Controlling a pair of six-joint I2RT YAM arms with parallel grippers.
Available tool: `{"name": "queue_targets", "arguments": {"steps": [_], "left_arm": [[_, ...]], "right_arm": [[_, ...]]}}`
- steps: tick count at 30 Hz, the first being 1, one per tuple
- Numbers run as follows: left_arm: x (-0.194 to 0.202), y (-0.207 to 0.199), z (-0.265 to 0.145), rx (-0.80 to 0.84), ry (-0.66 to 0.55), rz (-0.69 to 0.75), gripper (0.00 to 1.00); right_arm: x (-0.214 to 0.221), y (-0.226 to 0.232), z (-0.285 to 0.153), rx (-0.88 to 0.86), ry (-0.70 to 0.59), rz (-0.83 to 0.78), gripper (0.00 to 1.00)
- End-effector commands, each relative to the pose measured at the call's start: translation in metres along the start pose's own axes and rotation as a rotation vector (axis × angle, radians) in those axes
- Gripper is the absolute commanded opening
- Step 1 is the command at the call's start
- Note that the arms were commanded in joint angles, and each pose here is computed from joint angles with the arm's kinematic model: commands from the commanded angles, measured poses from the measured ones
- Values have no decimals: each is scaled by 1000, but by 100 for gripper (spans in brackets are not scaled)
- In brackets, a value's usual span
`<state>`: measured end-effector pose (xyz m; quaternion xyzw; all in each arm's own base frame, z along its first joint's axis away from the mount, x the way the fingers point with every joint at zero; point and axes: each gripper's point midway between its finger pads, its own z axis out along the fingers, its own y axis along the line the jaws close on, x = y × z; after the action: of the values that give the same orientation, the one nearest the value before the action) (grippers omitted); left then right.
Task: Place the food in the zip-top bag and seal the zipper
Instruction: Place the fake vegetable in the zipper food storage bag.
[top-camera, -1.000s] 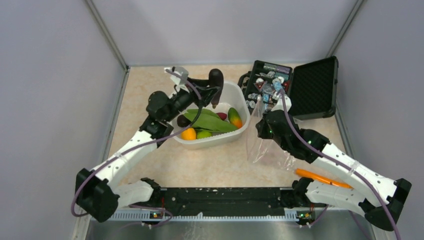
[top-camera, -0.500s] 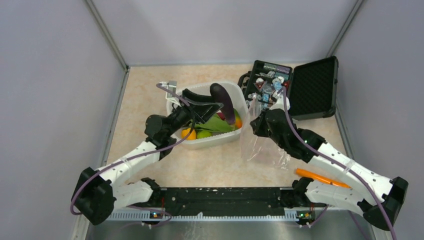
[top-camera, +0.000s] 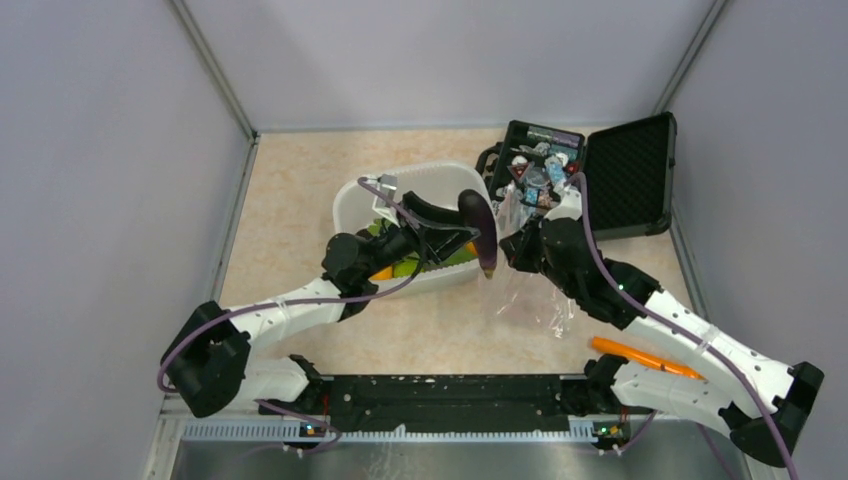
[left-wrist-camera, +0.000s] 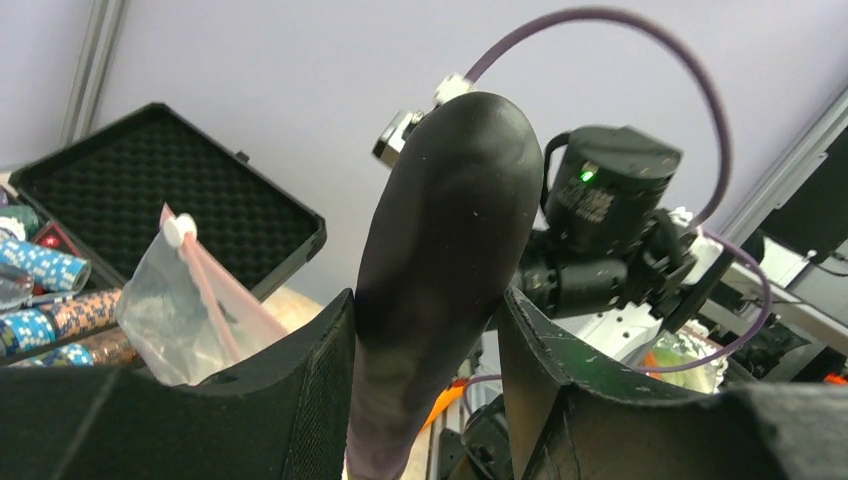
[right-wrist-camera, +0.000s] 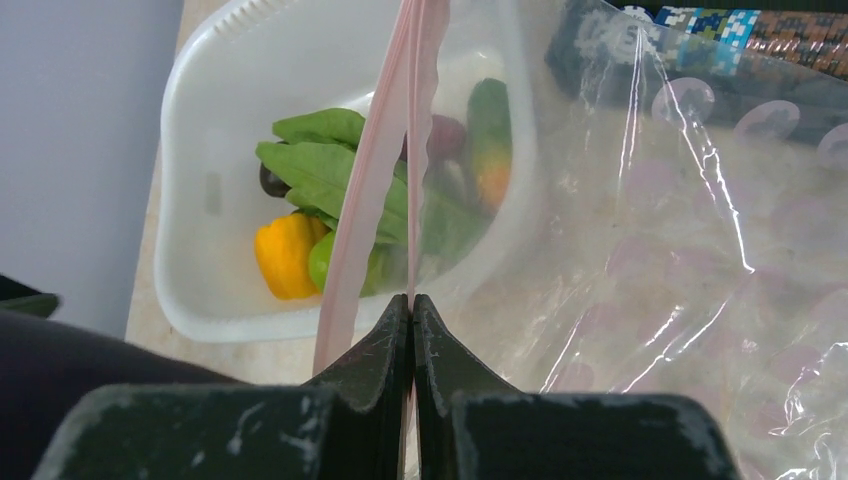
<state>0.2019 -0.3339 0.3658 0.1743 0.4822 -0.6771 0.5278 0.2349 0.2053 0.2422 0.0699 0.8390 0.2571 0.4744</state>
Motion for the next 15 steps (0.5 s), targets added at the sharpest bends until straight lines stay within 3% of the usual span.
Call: {"name": "queue_targets", "arguments": {"steps": [1,9,15], "left_arm": [[0,-3,10,34,-35,81,39],[22,24,9,-134,56,272,40],[35,19,17,-147,133,398,52]], "right_arm": [[-26,18,-13,-77,-64,53,0],[-38,18,-31,-102,-107,86,0],[-49,20,-41,-122,-134,104,0]]}}
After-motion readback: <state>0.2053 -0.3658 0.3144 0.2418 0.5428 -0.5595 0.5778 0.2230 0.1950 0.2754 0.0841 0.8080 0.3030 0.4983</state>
